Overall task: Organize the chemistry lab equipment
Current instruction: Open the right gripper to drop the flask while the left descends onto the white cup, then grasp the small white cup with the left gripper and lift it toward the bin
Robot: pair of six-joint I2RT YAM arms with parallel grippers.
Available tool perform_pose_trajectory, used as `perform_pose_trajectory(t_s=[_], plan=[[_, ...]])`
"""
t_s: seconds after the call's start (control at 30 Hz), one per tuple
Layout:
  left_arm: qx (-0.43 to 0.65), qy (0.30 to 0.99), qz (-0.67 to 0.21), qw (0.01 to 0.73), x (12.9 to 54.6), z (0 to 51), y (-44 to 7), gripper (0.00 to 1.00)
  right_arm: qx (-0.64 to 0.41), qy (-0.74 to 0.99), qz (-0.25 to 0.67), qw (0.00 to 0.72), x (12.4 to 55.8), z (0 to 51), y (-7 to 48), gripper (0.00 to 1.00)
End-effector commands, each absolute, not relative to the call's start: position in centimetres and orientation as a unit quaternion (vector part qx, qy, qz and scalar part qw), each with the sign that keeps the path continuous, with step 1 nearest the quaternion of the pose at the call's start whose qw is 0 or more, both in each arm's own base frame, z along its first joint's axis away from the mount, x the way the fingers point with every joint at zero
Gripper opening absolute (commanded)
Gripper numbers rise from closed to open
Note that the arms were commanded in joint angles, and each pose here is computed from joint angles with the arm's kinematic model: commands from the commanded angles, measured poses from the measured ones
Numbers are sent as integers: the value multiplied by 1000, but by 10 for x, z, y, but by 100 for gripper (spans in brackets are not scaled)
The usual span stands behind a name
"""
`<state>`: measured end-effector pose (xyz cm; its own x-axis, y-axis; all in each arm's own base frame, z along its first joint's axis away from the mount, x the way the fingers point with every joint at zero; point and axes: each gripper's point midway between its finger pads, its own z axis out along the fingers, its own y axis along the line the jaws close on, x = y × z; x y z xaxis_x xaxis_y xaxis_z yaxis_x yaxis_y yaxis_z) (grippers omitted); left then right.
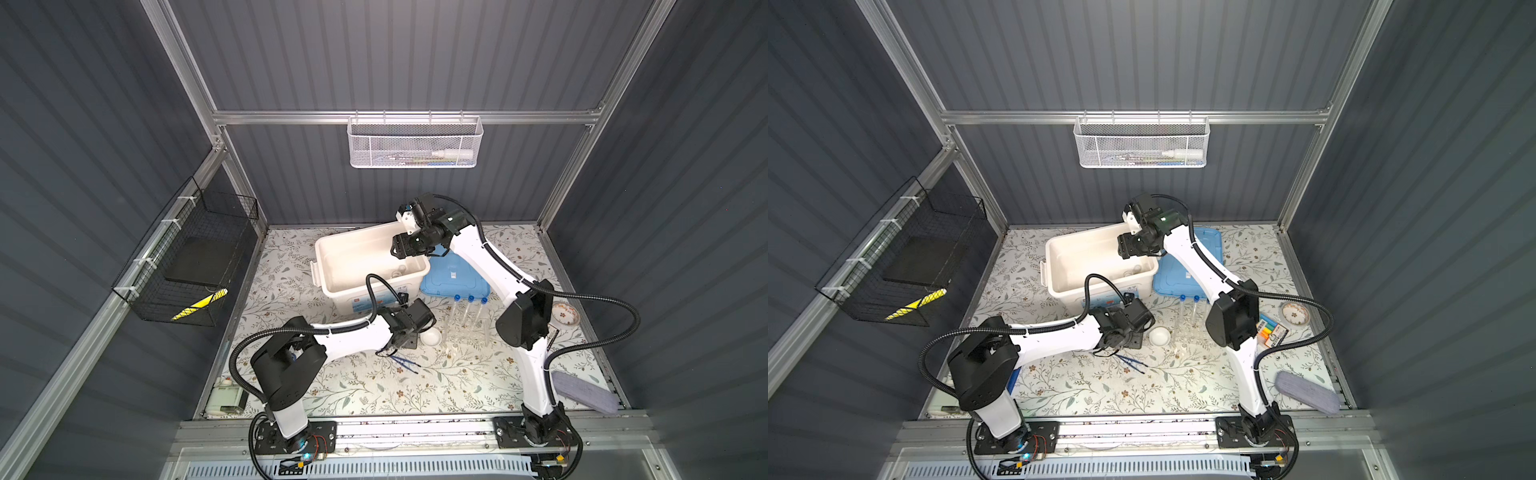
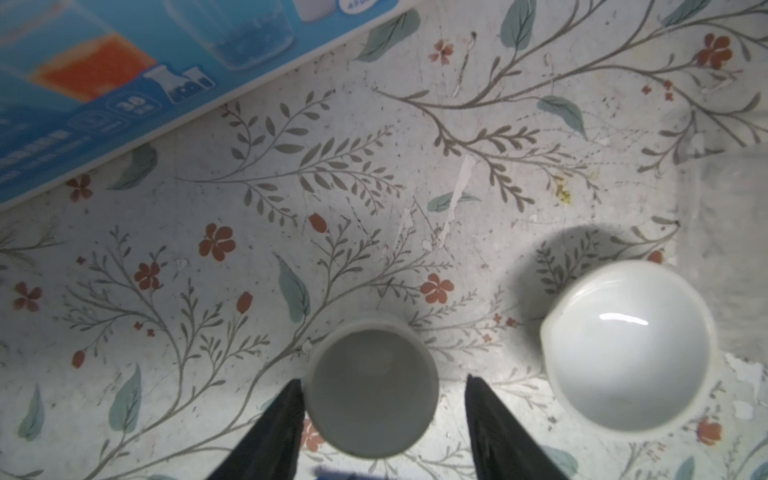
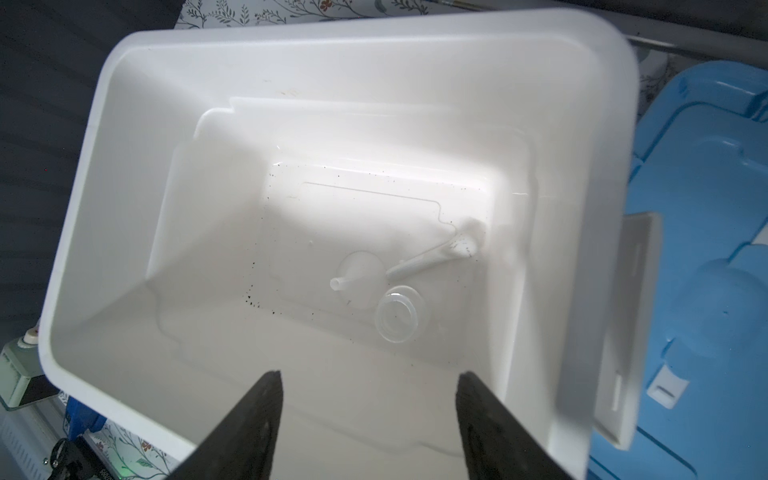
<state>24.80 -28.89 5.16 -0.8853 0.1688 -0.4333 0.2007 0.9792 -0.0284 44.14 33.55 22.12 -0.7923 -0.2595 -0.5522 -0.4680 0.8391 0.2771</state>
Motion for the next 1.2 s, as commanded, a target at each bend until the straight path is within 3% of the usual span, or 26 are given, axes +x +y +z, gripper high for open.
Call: perform_pose_trajectory(t_s=[0.0, 0.5, 0.9, 1.17], plan=[[90, 974, -30, 208, 248, 40, -284, 61, -192, 924, 209, 258, 438, 228, 330, 69], [108, 973, -25, 201, 253, 37, -286, 44, -168, 920, 219, 277, 432, 243, 306, 71], [112, 970, -29, 213, 257, 55, -289, 43, -159, 922, 215, 279, 424, 242, 287, 71], [113, 962, -36, 248, 264, 104, -288, 41, -152, 917, 225, 293, 419, 251, 275, 72]])
